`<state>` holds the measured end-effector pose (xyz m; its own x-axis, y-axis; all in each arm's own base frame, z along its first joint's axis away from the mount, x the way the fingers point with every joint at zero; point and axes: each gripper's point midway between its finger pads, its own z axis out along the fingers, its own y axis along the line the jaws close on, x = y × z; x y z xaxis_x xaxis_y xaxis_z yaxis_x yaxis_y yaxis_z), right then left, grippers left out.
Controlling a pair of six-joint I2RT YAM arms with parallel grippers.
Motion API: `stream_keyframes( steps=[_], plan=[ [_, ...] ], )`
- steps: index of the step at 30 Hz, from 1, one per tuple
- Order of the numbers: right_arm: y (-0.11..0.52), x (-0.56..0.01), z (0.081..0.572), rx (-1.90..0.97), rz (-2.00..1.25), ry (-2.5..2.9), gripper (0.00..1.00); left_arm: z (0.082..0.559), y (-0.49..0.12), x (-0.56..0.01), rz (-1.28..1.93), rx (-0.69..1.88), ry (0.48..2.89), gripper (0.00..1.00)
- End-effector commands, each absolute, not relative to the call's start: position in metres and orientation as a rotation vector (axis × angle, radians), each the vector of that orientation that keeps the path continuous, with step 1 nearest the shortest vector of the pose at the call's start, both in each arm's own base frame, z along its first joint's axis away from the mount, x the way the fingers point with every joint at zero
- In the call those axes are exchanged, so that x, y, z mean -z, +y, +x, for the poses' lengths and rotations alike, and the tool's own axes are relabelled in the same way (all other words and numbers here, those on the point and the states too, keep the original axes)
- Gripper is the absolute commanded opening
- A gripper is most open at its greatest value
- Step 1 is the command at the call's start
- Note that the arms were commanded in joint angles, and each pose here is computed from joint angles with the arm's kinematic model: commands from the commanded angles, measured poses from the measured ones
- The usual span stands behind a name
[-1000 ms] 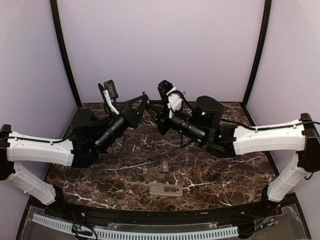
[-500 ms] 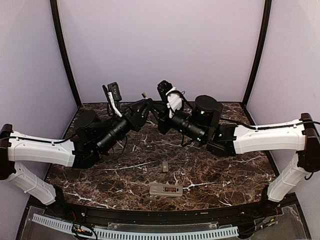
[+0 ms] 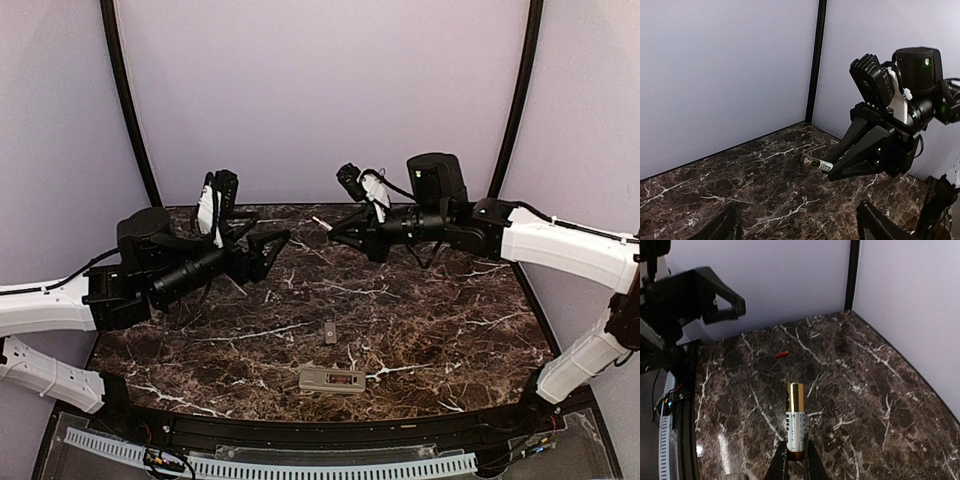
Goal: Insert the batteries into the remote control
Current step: Pass from the right arm to the left
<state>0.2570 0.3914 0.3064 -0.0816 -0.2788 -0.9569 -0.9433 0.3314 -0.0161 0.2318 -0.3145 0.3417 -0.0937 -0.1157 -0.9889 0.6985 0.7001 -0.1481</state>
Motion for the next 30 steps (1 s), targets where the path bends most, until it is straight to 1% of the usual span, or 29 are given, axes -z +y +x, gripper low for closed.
stream_keyframes(
  steps=[1,5,7,8,11,12,14,19,23,25,28,30],
  plan=[
    [0.365,-0.233,0.201,-1.056,-1.388,1.933,0.00,0.215,-0.307,-0.283,0.876,0.482,1.648,0.76],
    [0.362,-0.235,0.181,-1.173,-1.415,1.933,0.00,0.187,-0.322,-0.265,1.177,0.470,1.485,0.72],
    [0.360,-0.239,0.179,-1.181,-1.418,1.941,0.00,0.179,-0.329,-0.261,1.297,0.396,1.362,0.71],
    [0.360,-0.242,0.178,-1.181,-1.417,1.944,0.00,0.173,-0.335,-0.261,1.380,0.338,1.259,0.71],
    [0.359,-0.242,0.176,-1.198,-1.410,1.966,0.00,0.167,-0.351,-0.258,1.490,0.186,1.057,0.65],
    [0.360,-0.242,0.174,-1.213,-1.411,1.973,0.00,0.166,-0.357,-0.260,1.507,0.139,0.982,0.64],
    [0.361,-0.241,0.171,-1.226,-1.412,1.985,0.00,0.169,-0.365,-0.262,1.523,0.093,0.926,0.63],
    [0.367,-0.241,0.162,-1.225,-1.435,1.985,0.00,0.174,-0.384,-0.248,1.630,0.028,0.854,0.63],
    [0.371,-0.242,0.158,-1.224,-1.456,1.977,0.00,0.179,-0.391,-0.246,1.623,0.001,0.836,0.60],
    [0.372,-0.242,0.157,-1.221,-1.462,1.976,0.00,0.180,-0.393,-0.246,1.613,0.013,0.842,0.57],
    [0.373,-0.238,0.155,-1.221,-1.474,1.979,0.00,0.179,-0.395,-0.249,1.588,0.043,0.854,0.48],
    [0.374,-0.236,0.155,-1.218,-1.477,1.987,0.00,0.179,-0.395,-0.252,1.572,0.065,0.864,0.46]
  ],
)
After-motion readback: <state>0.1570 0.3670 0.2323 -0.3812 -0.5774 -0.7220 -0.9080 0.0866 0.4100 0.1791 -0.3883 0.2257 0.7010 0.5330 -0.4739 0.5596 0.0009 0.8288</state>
